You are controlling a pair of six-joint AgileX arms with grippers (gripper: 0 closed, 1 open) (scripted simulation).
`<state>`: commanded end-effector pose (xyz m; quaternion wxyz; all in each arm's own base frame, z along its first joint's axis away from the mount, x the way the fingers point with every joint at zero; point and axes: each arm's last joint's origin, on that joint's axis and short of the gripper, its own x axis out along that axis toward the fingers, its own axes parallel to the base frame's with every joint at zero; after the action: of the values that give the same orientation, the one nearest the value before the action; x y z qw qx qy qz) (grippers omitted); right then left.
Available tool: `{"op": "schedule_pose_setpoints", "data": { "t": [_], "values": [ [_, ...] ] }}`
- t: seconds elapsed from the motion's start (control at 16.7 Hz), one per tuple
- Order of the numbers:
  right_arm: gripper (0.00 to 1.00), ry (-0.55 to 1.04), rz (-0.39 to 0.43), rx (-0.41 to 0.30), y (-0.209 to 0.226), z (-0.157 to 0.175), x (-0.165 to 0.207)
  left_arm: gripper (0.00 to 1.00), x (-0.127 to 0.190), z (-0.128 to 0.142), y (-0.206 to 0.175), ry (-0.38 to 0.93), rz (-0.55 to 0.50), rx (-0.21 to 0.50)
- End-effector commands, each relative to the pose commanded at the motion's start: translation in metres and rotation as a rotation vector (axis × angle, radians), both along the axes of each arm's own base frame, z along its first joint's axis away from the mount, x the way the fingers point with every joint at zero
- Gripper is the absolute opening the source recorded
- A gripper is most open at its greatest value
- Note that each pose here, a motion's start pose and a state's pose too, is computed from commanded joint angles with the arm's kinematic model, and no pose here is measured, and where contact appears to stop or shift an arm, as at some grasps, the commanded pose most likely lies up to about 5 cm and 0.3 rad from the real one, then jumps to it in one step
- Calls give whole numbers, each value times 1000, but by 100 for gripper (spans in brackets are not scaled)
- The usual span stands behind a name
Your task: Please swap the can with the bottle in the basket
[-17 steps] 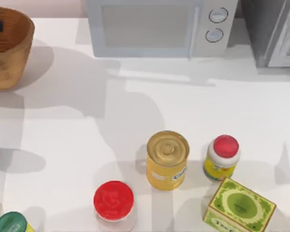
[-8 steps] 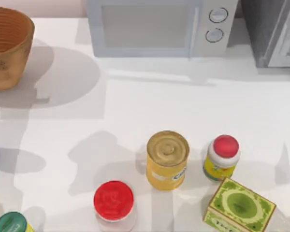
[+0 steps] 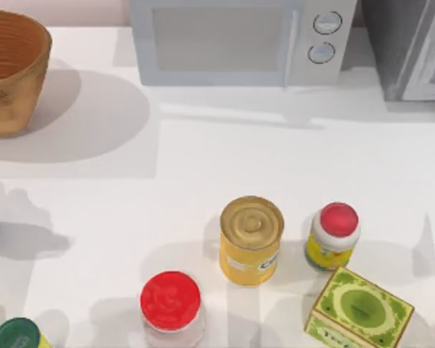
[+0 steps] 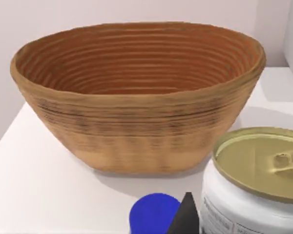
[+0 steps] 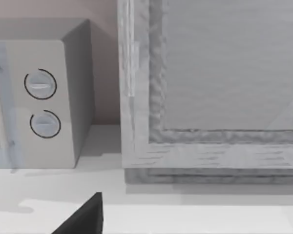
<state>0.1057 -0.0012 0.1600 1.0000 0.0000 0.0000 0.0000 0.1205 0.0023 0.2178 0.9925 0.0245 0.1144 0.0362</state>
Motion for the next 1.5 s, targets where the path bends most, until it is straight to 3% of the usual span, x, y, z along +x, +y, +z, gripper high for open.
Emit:
{"op": "schedule_pose_setpoints", "data": {
  "t": [0.3,0.78,1.14,1.5],
  "values": [
    [100,0,0,0,0,0,0,0,-14,-51,-3,-189,-58,-41],
    [100,0,0,0,0,0,0,0,-15,-58,-3,-223,-69,-47],
    [100,0,0,0,0,0,0,0,-4,-28,-7,-232,-170,-61],
    [100,0,0,0,0,0,0,0,50,24,-25,-221,-465,-100]
  ]
}}
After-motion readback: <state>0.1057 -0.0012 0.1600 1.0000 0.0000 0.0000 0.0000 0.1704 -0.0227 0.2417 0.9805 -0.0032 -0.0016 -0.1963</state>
